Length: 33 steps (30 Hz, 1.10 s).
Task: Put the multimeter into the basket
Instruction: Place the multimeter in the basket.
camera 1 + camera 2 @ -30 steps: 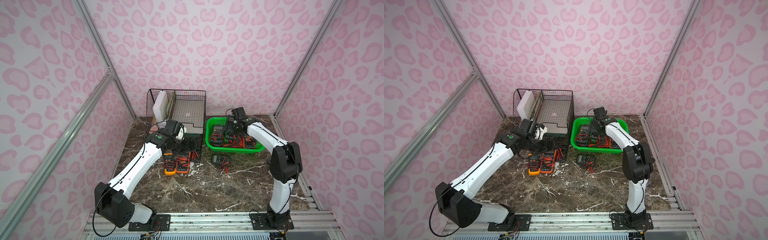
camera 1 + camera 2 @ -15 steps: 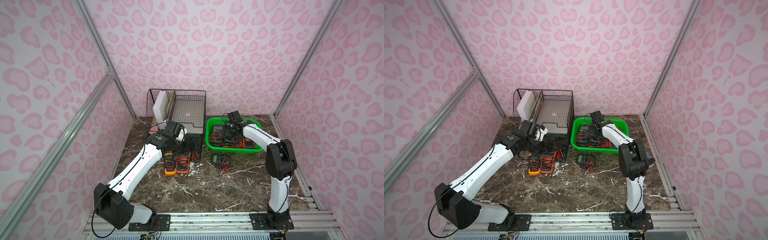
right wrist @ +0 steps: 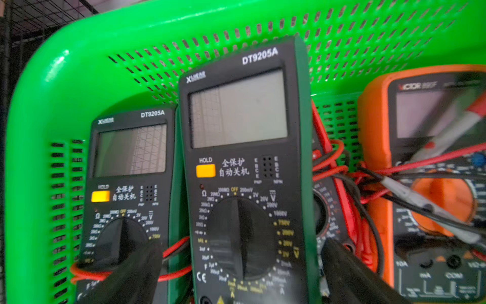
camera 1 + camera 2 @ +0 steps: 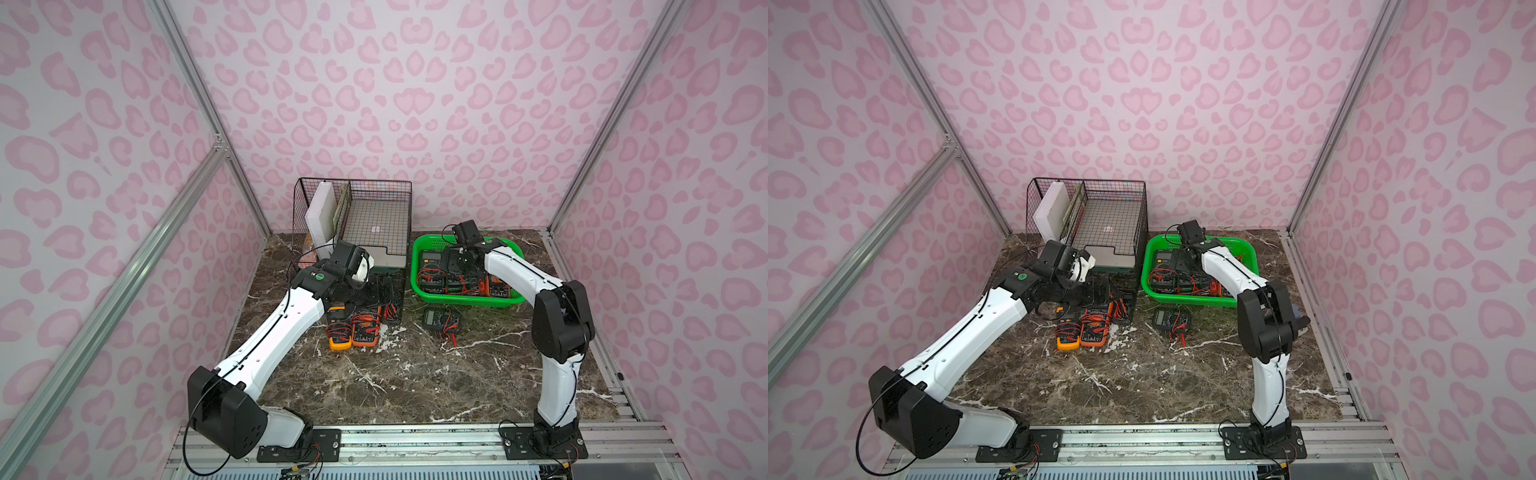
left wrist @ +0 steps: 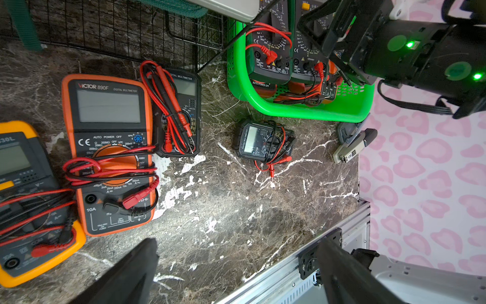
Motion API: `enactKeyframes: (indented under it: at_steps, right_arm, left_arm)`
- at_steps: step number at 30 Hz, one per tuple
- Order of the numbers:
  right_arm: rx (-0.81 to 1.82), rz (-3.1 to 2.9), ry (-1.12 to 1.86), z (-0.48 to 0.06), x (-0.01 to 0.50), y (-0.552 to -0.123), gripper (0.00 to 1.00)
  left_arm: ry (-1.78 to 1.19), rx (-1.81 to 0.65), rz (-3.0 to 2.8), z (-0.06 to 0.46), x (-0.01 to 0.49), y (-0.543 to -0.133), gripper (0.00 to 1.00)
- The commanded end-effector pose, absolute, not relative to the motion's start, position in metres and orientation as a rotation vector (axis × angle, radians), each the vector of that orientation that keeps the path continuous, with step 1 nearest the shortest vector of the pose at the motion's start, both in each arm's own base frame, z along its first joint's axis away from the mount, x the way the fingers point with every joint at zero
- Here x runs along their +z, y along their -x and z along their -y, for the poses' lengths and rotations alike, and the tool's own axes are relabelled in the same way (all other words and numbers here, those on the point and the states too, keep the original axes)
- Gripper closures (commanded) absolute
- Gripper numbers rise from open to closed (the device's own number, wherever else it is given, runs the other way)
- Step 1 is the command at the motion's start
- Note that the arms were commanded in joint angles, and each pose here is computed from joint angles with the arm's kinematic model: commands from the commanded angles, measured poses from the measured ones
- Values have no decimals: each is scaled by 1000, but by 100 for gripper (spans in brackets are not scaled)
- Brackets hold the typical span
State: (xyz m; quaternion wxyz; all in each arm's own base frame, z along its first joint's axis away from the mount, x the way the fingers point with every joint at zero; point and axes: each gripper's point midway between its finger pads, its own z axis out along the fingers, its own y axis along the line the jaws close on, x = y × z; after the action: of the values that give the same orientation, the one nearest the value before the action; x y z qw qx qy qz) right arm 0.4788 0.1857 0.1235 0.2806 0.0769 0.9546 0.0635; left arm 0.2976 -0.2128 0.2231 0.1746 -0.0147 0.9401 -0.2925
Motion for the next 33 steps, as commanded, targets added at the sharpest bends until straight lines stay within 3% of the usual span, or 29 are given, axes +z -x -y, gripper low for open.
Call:
enactKeyframes:
  at_steps: [1,15,24,33]
  right_arm:
    - [183,-2518,-216,-185,144,-480,1]
    - [297,-2397,-147,-206,215,-451,1]
    - [376,-2373,-80,-243,219,-400,1]
    - [505,-2344,-10,-271,203,-332,1]
  left_arm:
    - [18,-835,-2635,214,228,-301,2]
    - [-8,-588,-2679,180,213,-287,2]
    - [9,-287,-2729,139,186,-277,2]
    - [-50,-167,-2803,130,154,-276,2]
